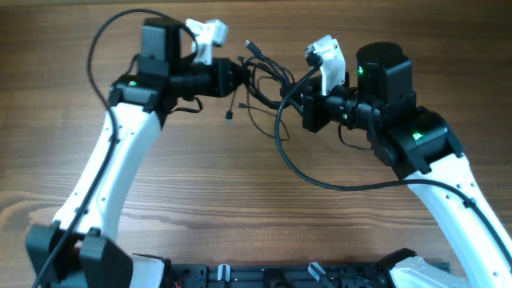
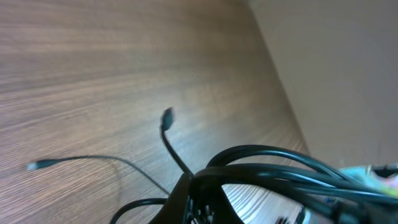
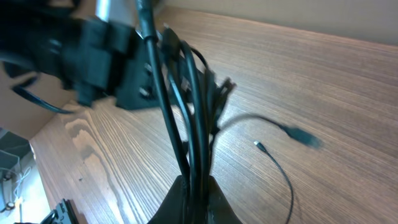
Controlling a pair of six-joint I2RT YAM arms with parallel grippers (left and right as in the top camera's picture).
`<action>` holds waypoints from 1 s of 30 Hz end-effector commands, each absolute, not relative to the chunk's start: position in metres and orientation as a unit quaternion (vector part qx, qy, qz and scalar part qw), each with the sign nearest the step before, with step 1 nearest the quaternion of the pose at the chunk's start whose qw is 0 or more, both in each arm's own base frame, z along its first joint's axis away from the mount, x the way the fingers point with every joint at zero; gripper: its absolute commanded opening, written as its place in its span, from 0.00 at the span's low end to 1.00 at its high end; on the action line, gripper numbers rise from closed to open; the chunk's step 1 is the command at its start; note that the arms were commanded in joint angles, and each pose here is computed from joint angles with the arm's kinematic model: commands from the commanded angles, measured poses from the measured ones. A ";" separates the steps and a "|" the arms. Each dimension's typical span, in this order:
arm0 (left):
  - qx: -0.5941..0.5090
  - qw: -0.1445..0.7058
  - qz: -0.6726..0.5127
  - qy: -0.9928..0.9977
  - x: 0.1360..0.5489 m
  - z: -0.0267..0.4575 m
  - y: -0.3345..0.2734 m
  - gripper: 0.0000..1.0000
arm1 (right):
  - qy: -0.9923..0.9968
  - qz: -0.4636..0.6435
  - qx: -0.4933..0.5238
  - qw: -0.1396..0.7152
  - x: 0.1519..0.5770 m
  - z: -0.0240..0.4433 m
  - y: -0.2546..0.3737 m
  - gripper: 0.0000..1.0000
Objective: Untangle cables
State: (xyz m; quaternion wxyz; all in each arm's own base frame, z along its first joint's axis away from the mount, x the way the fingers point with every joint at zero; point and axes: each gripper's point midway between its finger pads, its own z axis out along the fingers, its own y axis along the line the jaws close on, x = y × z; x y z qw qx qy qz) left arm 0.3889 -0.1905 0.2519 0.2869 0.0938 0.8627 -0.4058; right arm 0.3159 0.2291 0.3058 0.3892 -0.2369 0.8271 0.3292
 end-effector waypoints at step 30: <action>0.149 0.380 -0.309 0.859 0.328 0.313 -0.157 0.32 | 0.734 0.465 -0.266 0.418 0.292 0.379 0.258 0.04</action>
